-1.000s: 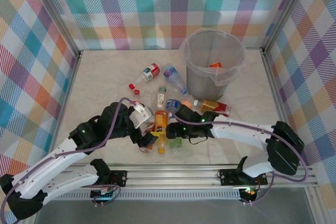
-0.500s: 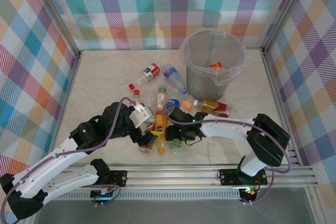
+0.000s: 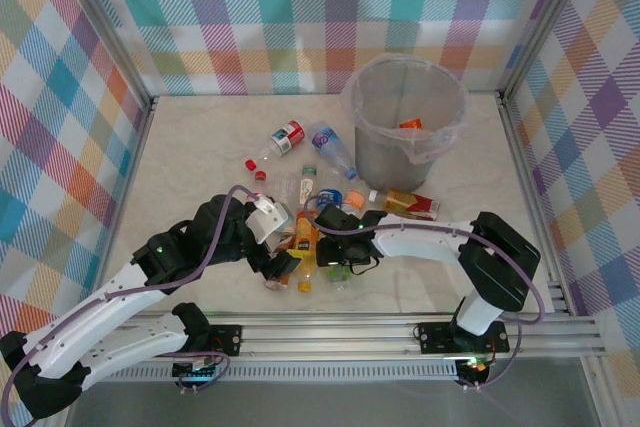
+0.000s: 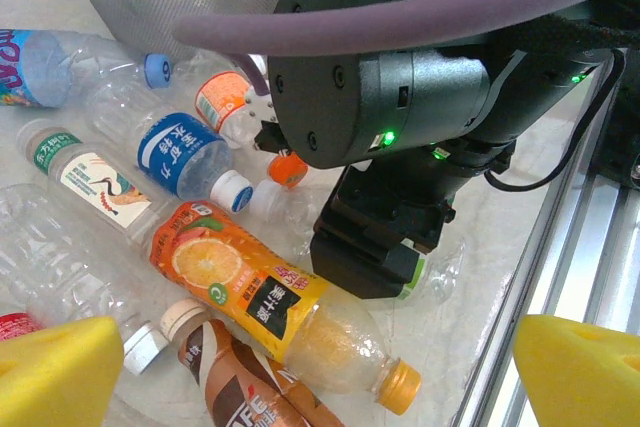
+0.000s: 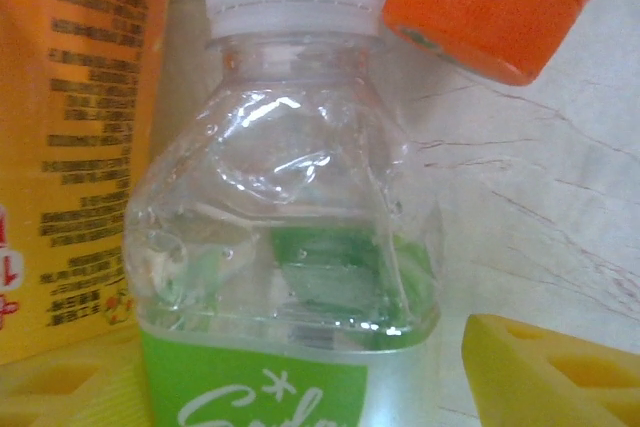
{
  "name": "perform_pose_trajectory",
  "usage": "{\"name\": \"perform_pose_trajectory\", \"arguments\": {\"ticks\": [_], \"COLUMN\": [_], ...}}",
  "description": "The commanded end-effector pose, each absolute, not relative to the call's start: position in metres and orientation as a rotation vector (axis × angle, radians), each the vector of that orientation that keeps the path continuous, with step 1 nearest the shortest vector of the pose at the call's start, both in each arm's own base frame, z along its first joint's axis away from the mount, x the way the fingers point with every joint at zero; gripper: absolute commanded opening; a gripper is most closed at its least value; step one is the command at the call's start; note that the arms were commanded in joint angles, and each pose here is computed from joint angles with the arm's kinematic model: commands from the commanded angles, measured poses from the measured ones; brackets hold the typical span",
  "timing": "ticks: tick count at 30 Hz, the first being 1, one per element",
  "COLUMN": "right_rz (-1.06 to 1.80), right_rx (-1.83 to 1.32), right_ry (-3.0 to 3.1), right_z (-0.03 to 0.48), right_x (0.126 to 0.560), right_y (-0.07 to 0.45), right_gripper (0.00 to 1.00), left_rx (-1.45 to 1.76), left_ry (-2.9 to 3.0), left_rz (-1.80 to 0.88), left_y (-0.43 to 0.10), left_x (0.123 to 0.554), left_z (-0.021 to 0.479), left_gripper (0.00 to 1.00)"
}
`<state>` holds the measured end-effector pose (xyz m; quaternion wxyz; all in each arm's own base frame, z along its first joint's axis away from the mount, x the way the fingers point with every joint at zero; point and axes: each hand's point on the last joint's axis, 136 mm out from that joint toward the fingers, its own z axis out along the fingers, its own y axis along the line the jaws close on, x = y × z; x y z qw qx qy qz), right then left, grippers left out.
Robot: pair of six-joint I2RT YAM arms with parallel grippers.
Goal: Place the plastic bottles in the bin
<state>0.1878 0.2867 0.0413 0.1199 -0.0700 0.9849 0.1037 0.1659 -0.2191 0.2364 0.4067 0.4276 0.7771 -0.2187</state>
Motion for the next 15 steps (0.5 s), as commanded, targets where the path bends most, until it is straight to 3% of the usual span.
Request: {"name": "perform_pose_trajectory", "arguments": {"ticks": [1,15], "right_rz": [0.136,0.006], "right_rx": [-0.258,-0.347], "right_ry": [2.881,2.863], "right_z": [0.041,0.042], "right_x": [0.186,0.187], "right_y": [0.270,0.257], "right_gripper": [0.72,0.65], "left_rx": [1.051,1.052], "left_ry": [1.968,1.979], "left_rz": [-0.549,-0.552], "left_y": [-0.216,-0.217], "left_x": [0.167,0.168], "left_z": [0.237,0.234], "left_gripper": [1.00,1.00]}}
